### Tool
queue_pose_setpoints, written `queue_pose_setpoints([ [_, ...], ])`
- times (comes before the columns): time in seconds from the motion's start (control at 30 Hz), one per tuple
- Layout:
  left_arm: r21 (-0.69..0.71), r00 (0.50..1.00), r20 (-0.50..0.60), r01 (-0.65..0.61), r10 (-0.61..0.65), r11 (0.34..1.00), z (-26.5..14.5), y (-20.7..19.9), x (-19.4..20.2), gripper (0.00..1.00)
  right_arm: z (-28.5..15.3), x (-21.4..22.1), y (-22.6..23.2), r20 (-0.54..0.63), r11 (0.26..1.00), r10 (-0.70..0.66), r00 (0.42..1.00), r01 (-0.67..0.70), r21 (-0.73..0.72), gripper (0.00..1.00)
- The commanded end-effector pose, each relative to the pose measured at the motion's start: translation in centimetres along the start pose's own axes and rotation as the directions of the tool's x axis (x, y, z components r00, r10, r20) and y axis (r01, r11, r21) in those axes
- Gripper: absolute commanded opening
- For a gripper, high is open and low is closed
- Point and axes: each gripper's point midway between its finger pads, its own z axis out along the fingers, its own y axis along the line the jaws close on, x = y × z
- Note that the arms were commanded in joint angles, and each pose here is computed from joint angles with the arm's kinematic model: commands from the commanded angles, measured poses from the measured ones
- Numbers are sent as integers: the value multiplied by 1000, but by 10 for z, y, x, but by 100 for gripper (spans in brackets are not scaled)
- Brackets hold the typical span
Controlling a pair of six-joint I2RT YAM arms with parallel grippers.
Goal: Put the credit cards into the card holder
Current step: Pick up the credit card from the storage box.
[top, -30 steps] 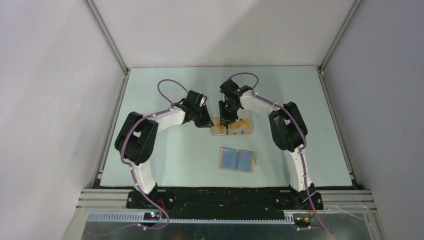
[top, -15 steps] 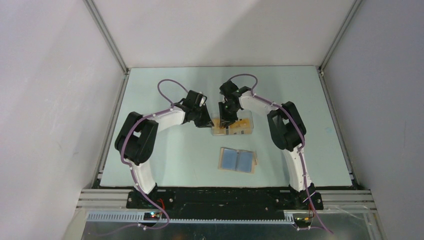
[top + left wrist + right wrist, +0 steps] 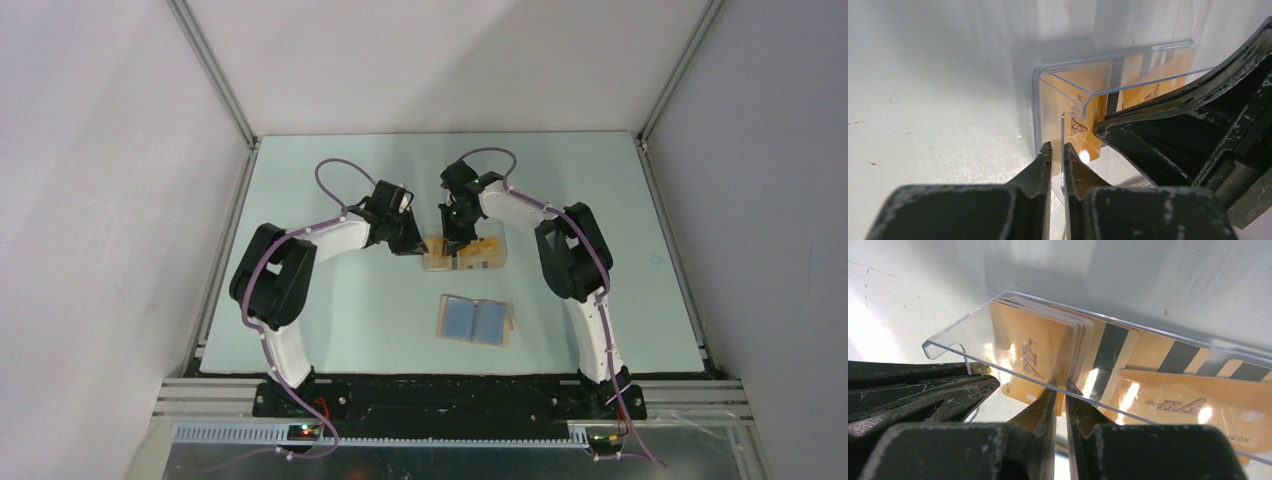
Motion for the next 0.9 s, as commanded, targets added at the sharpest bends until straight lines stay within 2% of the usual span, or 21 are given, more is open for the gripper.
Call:
queue_pose_setpoints([
  [0.0, -23, 998, -61, 6, -7, 1000, 12, 11, 19, 0, -17, -10, 27, 50, 998, -43, 998, 45, -44, 15],
  [0.87, -25, 997, -73, 8, -9, 1000, 14, 14, 22, 0, -49, -12, 50, 100, 993, -67, 993, 76, -90, 15],
])
